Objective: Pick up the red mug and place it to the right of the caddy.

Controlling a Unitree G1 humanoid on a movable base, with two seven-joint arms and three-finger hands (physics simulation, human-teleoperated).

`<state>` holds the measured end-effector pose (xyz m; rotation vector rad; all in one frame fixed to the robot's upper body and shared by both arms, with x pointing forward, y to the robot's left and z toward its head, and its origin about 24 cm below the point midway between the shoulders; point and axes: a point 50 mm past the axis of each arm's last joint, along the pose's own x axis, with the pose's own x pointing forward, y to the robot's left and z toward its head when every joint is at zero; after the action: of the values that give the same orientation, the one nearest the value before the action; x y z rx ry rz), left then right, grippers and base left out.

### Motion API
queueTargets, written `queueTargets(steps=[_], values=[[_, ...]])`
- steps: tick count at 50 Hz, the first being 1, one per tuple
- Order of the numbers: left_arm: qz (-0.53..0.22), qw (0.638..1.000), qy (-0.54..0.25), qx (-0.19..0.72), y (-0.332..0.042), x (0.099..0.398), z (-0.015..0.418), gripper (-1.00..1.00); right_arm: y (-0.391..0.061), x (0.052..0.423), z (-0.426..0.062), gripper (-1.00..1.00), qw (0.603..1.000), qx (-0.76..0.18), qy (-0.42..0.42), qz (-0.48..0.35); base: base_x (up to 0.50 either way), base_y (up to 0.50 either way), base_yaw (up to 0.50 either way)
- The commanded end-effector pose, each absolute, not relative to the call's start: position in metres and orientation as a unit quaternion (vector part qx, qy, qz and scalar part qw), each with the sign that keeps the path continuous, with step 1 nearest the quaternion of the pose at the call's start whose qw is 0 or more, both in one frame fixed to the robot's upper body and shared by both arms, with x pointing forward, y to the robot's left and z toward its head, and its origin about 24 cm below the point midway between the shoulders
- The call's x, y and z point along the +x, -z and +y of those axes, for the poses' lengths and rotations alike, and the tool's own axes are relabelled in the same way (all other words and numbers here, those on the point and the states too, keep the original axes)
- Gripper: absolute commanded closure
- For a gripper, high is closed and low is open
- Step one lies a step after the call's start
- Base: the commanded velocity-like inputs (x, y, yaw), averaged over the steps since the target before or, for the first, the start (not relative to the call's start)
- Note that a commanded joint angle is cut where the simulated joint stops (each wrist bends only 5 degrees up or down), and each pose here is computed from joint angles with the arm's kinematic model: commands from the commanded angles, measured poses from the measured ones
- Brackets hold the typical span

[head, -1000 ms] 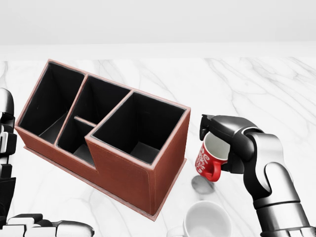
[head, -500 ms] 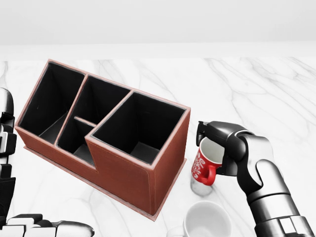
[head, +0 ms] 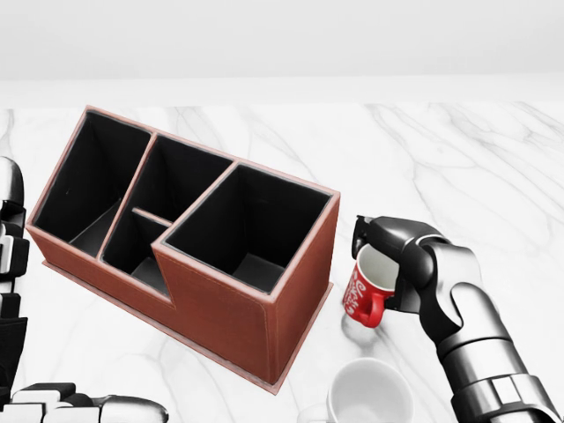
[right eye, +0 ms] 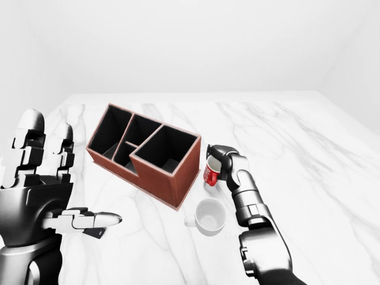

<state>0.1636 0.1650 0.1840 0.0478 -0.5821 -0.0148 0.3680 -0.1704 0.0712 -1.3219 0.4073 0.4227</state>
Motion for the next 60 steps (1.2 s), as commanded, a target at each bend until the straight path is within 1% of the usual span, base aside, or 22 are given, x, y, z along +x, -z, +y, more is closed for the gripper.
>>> queueTargets(steps=[1, 16, 36, 60], values=[[-0.288, 0.957, 0.007, 0.023, -0.184, 0.163, 0.165, -1.0, -0.072, 0.37, -0.168, 1.0, 0.74, -0.623, -0.181, 0.178, 0.0, 0.0, 0.0], [-0.291, 0.956, 0.005, 0.024, -0.186, 0.162, 0.166, -1.0, -0.057, 0.368, -0.162, 1.0, 0.726, -0.639, -0.178, 0.18, 0.0, 0.0, 0.0], [-0.294, 0.955, 0.005, 0.024, -0.187, 0.162, 0.167, -1.0, -0.038, 0.367, -0.163, 1.0, 0.732, -0.63, -0.171, 0.194, 0.0, 0.0, 0.0], [-0.296, 0.955, 0.005, 0.024, -0.187, 0.161, 0.167, -1.0, -0.03, 0.365, -0.169, 1.0, 0.735, -0.625, -0.165, 0.205, 0.0, 0.0, 0.0]])
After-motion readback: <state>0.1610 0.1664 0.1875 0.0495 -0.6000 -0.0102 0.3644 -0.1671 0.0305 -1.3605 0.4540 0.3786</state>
